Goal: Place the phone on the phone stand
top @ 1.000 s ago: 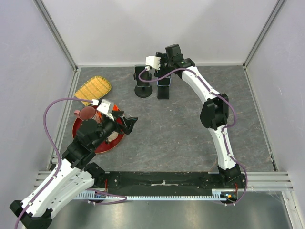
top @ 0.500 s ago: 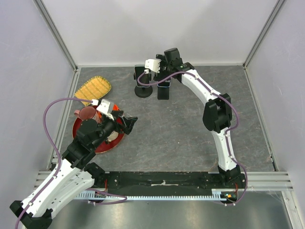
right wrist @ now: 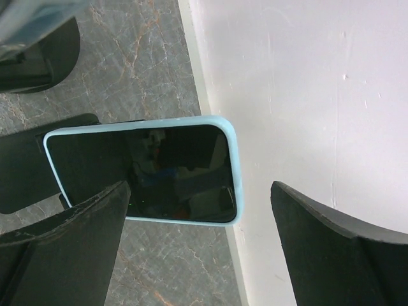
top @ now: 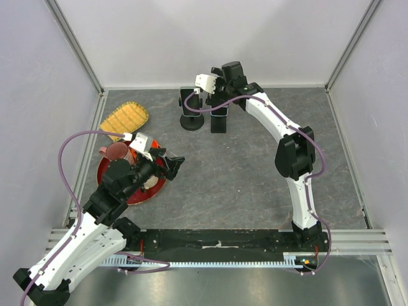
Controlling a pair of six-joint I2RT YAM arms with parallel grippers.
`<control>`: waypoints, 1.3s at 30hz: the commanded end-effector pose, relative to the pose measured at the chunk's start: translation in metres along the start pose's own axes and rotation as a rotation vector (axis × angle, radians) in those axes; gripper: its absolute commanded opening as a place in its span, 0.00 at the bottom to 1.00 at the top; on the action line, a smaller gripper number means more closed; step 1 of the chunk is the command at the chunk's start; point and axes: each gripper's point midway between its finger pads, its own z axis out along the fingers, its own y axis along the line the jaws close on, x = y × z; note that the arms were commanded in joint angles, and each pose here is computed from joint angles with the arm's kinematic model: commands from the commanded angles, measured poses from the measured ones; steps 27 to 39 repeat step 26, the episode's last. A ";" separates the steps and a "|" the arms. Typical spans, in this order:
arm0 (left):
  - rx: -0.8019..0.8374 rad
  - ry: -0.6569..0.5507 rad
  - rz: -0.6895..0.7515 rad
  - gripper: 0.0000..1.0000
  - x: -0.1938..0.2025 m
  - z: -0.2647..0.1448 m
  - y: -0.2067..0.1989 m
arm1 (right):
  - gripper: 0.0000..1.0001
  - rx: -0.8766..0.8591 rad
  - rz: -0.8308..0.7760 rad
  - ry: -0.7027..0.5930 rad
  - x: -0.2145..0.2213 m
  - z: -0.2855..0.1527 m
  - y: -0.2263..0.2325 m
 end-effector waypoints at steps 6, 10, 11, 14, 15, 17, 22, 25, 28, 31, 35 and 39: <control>0.012 -0.041 0.009 0.87 -0.011 0.002 -0.001 | 0.98 0.193 0.137 -0.103 -0.049 -0.064 -0.061; 0.007 -0.040 0.008 0.87 -0.011 0.003 0.001 | 0.98 0.385 0.327 -0.086 -0.059 -0.108 -0.082; 0.007 -0.040 0.007 0.87 -0.012 0.003 0.001 | 0.98 0.455 0.460 -0.022 -0.043 -0.117 -0.078; -0.003 -0.043 0.008 0.87 -0.012 0.002 0.004 | 0.98 0.757 0.884 0.028 -0.023 -0.185 -0.096; -0.010 -0.043 0.007 0.87 -0.012 0.002 0.005 | 0.98 0.796 0.983 0.007 -0.023 -0.214 -0.100; -0.014 -0.044 0.009 0.87 -0.013 0.001 0.006 | 0.98 0.748 1.127 0.069 -0.009 -0.226 -0.064; -0.029 -0.055 0.004 0.87 -0.016 -0.003 0.008 | 0.98 0.579 1.272 -0.113 -0.014 -0.290 0.003; -0.046 -0.084 -0.007 0.87 -0.029 -0.011 0.008 | 0.98 0.563 1.316 -0.256 -0.016 -0.353 0.018; -0.040 -0.109 -0.011 0.88 -0.044 -0.018 0.004 | 0.98 0.581 1.329 -0.374 -0.021 -0.399 0.015; -0.040 -0.109 -0.011 0.88 -0.044 -0.018 0.004 | 0.98 0.581 1.329 -0.374 -0.021 -0.399 0.015; -0.040 -0.109 -0.011 0.88 -0.044 -0.018 0.004 | 0.98 0.581 1.329 -0.374 -0.021 -0.399 0.015; -0.040 -0.109 -0.011 0.88 -0.044 -0.018 0.004 | 0.98 0.581 1.329 -0.374 -0.021 -0.399 0.015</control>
